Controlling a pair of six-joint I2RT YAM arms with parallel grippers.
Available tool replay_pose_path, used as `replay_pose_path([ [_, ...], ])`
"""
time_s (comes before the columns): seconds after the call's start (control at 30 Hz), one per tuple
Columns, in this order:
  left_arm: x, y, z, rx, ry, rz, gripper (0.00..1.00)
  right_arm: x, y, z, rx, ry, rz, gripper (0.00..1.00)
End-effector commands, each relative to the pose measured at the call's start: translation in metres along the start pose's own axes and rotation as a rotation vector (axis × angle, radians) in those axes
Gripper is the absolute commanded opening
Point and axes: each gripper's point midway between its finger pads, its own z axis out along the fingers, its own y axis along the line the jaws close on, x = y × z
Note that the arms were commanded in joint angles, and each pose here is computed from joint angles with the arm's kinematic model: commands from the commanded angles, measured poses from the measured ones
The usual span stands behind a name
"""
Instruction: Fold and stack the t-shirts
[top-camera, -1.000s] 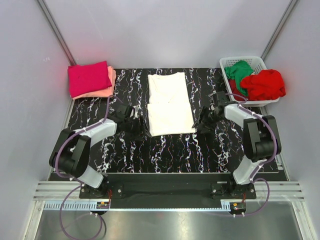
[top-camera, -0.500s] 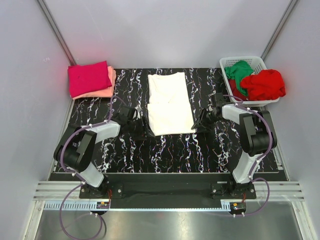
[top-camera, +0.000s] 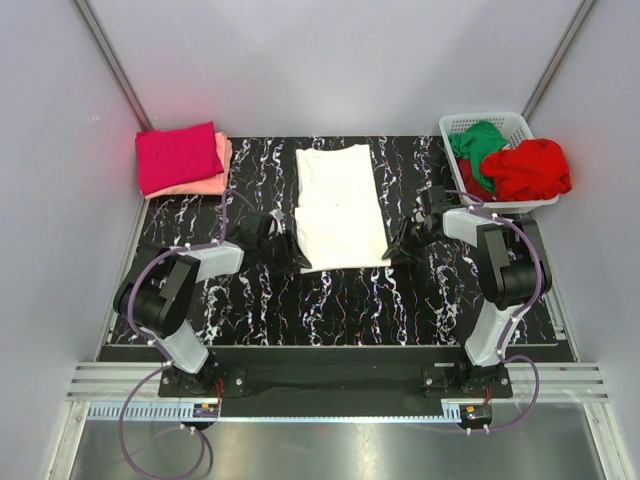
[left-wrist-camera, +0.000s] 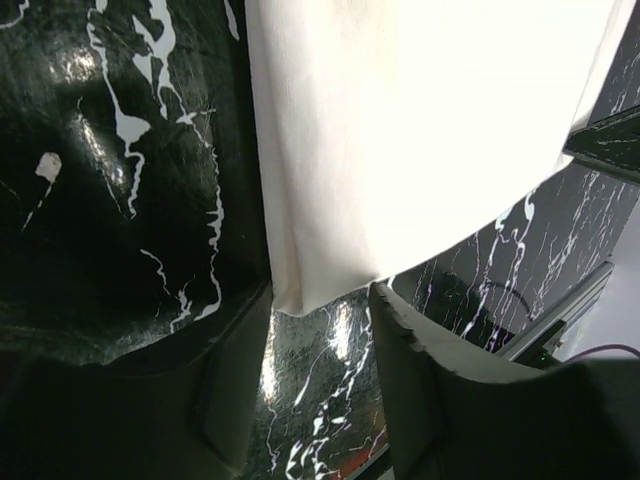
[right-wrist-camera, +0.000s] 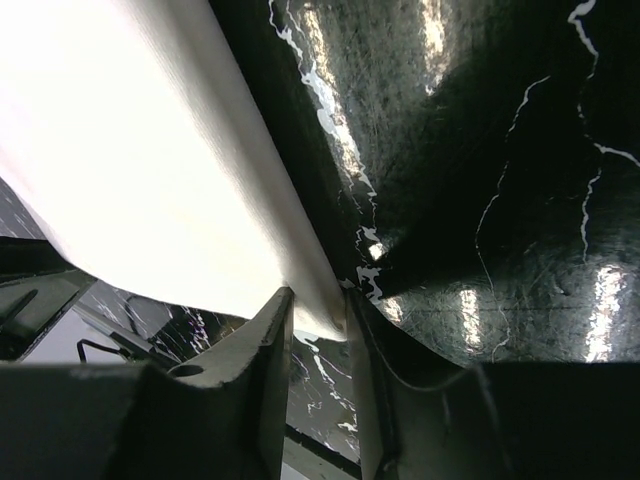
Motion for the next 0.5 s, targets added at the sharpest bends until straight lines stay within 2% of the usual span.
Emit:
replay_pose_path([
  [0.0,0.009,0.032,0.01,-0.107,-0.002,-0.008,0.47,-0.004,-0.012,0.008,0.042,-0.011,-0.03,0.34],
  [0.07,0.015,0.038,0.012,-0.121,0.011,-0.016,0.44,-0.004,-0.012,0.009,0.04,-0.01,-0.03,0.31],
  [0.13,0.012,0.036,0.016,-0.106,-0.002,-0.013,0.34,-0.004,-0.012,0.009,0.041,-0.009,-0.031,0.28],
  [0.17,0.014,0.036,0.017,-0.101,0.004,-0.013,0.28,-0.003,-0.012,0.009,0.041,-0.006,-0.029,0.26],
  [0.2,0.013,0.036,0.017,-0.095,0.004,-0.014,0.14,-0.002,-0.011,0.009,0.039,-0.005,-0.03,0.24],
  [0.3,0.014,0.033,0.021,-0.078,0.007,-0.017,0.0,0.0,-0.011,0.008,0.031,-0.001,-0.03,0.16],
  [0.4,0.013,0.025,0.02,-0.061,0.001,-0.004,0.0,0.003,-0.008,0.006,0.012,0.003,-0.026,0.0],
  [0.47,0.015,0.02,0.017,-0.061,0.006,0.004,0.0,0.004,-0.005,0.004,-0.008,0.004,-0.02,0.0],
])
